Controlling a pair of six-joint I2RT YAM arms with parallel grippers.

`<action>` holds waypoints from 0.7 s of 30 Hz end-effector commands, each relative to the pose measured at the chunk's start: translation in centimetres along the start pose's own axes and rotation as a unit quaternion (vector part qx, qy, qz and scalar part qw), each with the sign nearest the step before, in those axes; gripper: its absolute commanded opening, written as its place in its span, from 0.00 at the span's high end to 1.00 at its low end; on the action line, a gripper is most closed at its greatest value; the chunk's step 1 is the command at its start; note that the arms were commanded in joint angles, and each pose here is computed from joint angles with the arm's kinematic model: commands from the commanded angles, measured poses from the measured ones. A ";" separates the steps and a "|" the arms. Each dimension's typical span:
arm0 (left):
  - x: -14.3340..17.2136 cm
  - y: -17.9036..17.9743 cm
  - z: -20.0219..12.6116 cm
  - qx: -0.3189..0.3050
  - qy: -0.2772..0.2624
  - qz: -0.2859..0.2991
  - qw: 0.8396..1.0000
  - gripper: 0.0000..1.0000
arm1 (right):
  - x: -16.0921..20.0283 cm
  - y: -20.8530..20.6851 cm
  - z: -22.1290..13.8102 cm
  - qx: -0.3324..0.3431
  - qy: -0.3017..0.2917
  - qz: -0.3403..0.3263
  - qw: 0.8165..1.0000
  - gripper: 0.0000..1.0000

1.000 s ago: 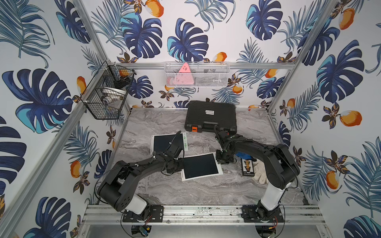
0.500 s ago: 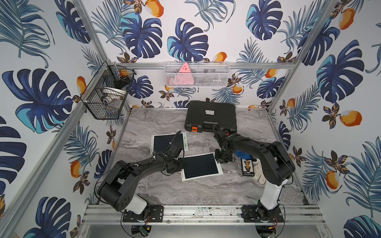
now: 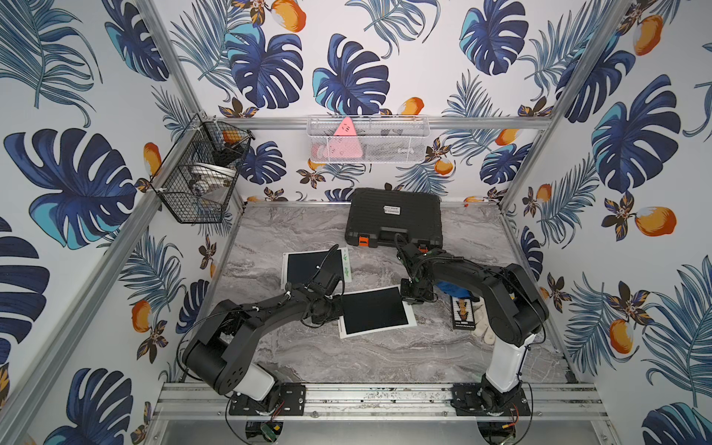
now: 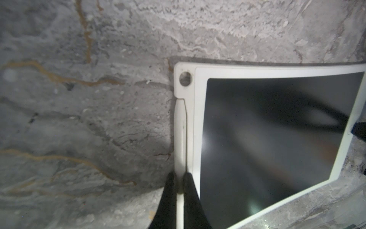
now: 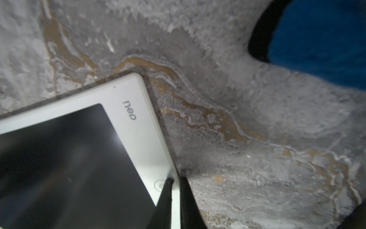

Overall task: Wipe the drawing tablet
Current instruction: Adjust the drawing tablet at the center of the board.

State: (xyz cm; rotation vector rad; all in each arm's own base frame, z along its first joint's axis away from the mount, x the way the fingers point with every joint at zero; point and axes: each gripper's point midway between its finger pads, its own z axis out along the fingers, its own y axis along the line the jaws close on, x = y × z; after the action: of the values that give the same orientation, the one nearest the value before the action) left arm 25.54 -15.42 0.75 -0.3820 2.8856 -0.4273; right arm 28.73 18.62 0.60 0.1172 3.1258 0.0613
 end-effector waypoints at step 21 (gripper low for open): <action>4.7 6.7 -0.8 -0.049 0.115 -0.074 0.989 0.60 | 0.4 -0.2 -1.0 -0.256 0.069 0.055 0.963 0.44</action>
State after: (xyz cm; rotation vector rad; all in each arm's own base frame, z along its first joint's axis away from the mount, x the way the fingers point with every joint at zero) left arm 25.24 -13.72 1.23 -0.4852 2.8941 -0.6178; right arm 29.07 18.04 2.15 0.2976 3.0861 0.8137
